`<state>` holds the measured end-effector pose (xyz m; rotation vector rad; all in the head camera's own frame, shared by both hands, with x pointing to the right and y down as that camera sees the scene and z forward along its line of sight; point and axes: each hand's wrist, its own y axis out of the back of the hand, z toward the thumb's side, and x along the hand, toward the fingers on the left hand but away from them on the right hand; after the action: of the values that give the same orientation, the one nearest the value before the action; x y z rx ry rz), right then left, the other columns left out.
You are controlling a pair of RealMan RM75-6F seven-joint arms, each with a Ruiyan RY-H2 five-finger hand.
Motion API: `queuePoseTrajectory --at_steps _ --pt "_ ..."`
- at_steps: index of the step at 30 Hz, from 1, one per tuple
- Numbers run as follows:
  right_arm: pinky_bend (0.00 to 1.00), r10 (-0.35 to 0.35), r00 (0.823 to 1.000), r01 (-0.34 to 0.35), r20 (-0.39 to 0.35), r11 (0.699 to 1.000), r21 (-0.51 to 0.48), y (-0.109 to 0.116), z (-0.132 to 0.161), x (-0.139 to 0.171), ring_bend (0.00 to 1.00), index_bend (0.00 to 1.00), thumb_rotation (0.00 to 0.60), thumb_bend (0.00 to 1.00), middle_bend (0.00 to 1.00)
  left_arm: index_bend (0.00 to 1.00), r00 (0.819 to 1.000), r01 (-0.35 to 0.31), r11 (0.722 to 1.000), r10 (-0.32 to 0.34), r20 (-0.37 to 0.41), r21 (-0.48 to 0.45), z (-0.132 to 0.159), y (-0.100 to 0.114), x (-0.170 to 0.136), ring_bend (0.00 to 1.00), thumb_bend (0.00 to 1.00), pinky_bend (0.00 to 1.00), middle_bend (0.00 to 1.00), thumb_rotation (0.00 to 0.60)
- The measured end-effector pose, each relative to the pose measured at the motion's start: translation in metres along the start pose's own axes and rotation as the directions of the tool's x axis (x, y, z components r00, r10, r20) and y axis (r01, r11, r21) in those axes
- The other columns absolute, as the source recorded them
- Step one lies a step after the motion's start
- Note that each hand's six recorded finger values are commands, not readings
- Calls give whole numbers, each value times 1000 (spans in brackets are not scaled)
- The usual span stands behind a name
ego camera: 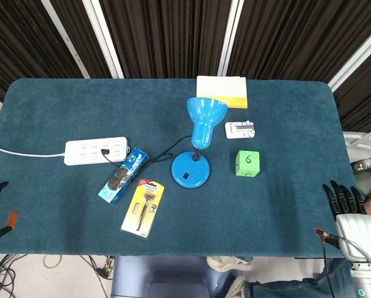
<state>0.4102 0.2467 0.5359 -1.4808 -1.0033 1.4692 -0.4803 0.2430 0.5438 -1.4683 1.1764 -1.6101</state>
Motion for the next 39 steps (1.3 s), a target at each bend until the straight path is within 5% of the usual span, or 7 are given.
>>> queuePoseTrajectory --at_steps 26,34,39 --pt "3 31 999 -31 -9 999 -32 -3 4 2 75 0 600 188 49 160 1000 -5 1000 5 -5 4 -1 1 0 0 392 0 0 600" --pt "229 78 996 -81 -41 993 -81 -10 16 5 167 0 600 190 65 160 1000 -9 1000 9 -12 -2 -2 1 0 0 392 0 0 600" --pt "358 116 991 -123 -71 986 -109 -14 27 0 390 0 600 329 285 160 1000 -7 1000 7 -15 -4 -2 1 1 0 392 0 0 600"
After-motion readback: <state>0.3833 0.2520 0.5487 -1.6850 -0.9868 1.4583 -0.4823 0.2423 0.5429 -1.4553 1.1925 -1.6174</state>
